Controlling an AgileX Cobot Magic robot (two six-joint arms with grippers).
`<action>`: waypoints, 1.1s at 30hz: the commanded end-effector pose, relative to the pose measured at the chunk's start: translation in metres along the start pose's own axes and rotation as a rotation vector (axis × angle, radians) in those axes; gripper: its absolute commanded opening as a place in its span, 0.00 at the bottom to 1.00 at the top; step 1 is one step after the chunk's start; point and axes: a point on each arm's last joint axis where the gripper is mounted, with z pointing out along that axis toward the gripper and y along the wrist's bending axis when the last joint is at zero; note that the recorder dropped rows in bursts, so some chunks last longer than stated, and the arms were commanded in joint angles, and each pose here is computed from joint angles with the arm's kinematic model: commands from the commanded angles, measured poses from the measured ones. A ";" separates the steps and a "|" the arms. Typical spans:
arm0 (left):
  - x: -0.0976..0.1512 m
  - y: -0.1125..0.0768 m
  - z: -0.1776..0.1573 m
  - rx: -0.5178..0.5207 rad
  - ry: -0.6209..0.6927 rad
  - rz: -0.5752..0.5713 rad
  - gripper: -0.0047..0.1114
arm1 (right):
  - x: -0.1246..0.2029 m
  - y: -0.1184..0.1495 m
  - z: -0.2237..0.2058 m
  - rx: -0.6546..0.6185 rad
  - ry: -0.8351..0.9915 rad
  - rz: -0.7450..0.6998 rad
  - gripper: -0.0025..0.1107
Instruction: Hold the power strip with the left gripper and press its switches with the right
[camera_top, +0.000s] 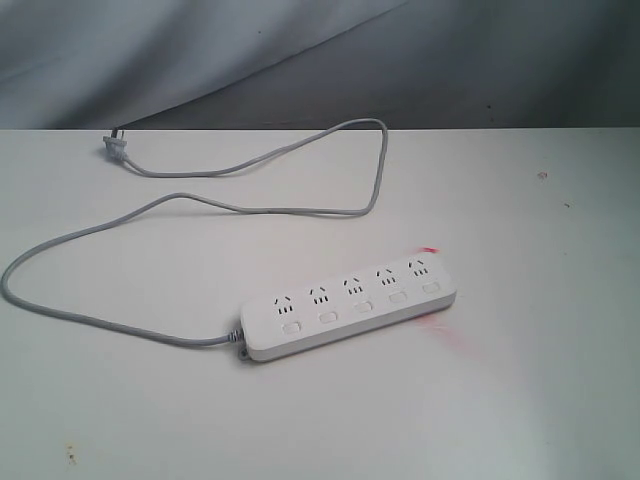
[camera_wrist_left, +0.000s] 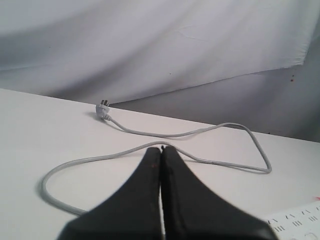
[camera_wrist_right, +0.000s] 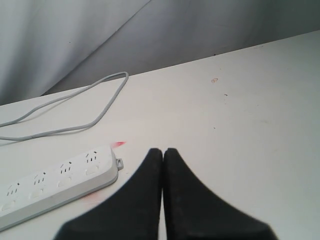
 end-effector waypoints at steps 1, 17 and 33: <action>0.002 0.000 0.000 0.005 0.003 0.011 0.04 | 0.001 0.000 0.000 0.000 -0.008 -0.010 0.02; 0.001 0.001 0.000 0.000 -0.004 0.083 0.04 | 0.001 -0.001 0.000 0.002 -0.008 -0.010 0.02; 0.001 0.000 0.000 0.013 -0.001 0.110 0.04 | 0.001 -0.001 0.000 0.002 -0.008 -0.010 0.02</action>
